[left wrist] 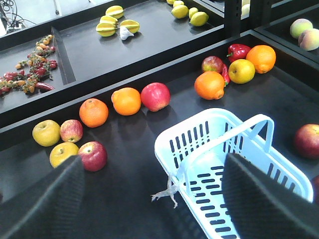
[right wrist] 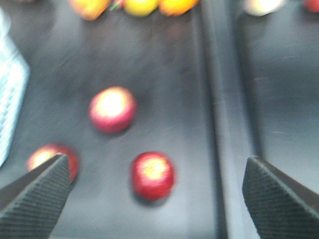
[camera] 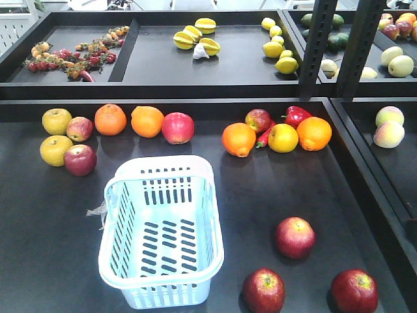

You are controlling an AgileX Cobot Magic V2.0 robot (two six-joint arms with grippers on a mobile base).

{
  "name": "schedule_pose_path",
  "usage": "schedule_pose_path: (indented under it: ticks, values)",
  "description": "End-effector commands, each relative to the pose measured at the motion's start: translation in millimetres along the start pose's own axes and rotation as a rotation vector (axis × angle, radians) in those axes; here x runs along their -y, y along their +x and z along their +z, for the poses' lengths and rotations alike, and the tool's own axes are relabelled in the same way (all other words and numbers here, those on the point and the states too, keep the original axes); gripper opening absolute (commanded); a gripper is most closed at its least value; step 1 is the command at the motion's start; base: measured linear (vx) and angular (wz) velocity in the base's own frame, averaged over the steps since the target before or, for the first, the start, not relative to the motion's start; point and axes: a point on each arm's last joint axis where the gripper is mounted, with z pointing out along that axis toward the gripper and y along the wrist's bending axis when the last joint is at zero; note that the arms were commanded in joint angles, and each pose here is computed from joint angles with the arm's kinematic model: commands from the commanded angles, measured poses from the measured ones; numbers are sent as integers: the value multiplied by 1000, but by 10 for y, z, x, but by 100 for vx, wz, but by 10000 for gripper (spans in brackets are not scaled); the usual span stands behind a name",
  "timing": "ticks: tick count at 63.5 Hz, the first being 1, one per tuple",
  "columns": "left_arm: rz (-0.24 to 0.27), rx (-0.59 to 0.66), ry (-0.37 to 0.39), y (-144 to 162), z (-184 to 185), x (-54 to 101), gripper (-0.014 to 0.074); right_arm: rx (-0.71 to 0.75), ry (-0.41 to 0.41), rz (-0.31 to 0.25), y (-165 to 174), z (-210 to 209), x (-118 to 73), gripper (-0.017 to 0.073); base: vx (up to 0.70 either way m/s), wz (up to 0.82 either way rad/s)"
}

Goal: Pick three apples into basket with both arms
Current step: 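Reach the right gripper down over a red apple and close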

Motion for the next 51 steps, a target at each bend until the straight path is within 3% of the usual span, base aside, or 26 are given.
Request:
schedule_pose_path:
  ticks: [1, 6, 11, 26, 38, 51]
  values:
    - [-9, 91, -12, -123, -65, -20, 540, 25, -104, -71, -224, 126, -91, 626, 0, 0]
    - [-9, 91, -12, -123, -65, -20, 540, -48, -199, -160, -271, 365, -214, 604, 0, 0]
    - [-9, 91, -12, -123, -65, -20, 540, -121, -240, -251, -296, 639, -329, 596, 0, 0]
    - [-9, 91, -12, -123, -65, -20, 540, -346, -309, -408, -167, 1370, -702, 595, 0, 0]
    - [-9, 91, -12, -123, -65, -20, 540, -423, -346, -479, -15, 1722, -970, 595, 0, 0]
    - [-9, 91, -12, -123, -65, -20, 540, -429, -359, -510, 76, 1927, -1130, 595, 0, 0]
